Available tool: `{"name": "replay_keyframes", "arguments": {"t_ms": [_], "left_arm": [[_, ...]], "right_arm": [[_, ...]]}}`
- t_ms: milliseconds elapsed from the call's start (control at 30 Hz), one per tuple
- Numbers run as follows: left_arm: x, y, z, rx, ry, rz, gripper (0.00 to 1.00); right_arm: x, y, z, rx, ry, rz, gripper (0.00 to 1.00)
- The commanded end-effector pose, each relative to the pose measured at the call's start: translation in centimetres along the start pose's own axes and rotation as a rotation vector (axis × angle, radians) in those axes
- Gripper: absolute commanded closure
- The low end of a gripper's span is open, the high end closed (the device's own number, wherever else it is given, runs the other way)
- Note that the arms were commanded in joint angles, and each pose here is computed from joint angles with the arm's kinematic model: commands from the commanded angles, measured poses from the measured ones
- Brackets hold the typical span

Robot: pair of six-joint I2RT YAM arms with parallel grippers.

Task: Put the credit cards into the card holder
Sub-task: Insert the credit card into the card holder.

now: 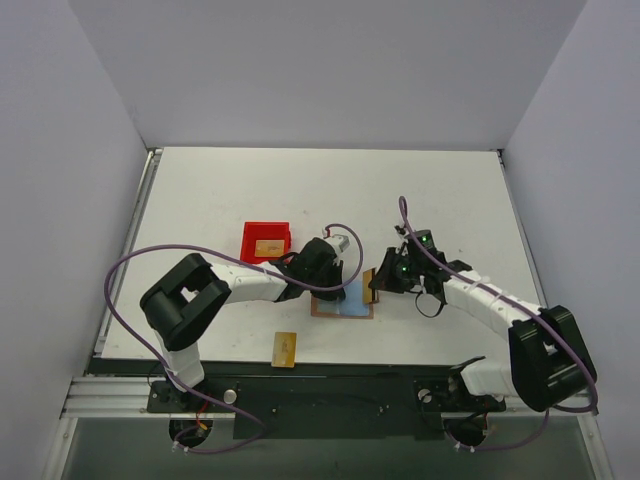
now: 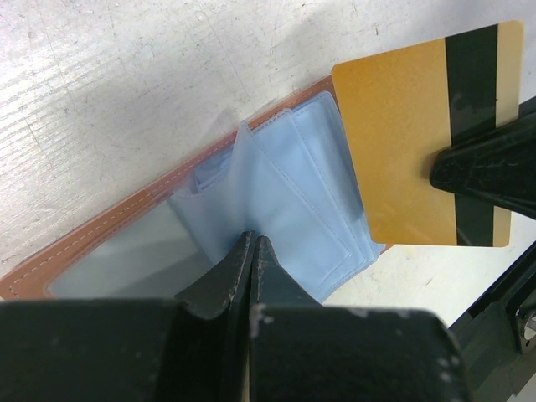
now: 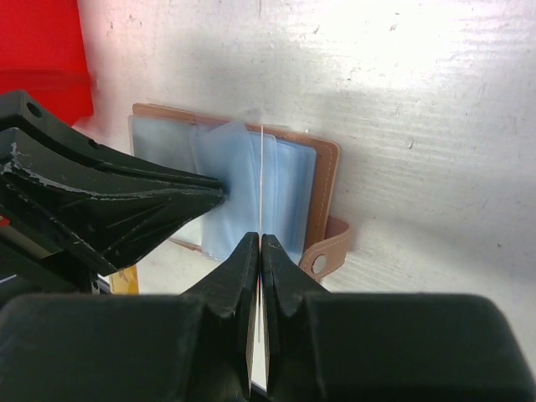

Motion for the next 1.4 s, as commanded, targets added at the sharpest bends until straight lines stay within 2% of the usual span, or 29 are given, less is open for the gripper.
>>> {"name": "replay_keyframes", "arguments": {"t_ms": [0,233,800,1367], "left_arm": [[1.8,0.0,1.7,-0.068,0.003,0.072,1.00],[1.7,-0.1,1.7,-0.067,0.002,0.072,1.00],[1.6,-0.3,1.8,-0.064,0.006,0.076,1.00],[1.5,-0.2,1.8,-0.060,0.008,0.070,1.00]], "right_arm": [[-1.2,-0.2,1.5,-0.078,0.041,-0.012,1.00],[-1.4,-0.8,1.6,-0.098,0.041,-0.006,1.00],[-0.9,-2.0,-0.2,-0.009,0.052,0.011,1.00],[0.8,-3.2,0.7,-0.100,0.007,0.102,1.00]]}}
Point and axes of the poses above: each gripper's point midway between its finger pads, its own y axis back along the fingers, its own z axis along the line the jaws close on, x = y × z, the point moved 7 cm from there along y, back along the fingers, and after that the axes turned 14 degrees about -y, right-handed, at the moved point
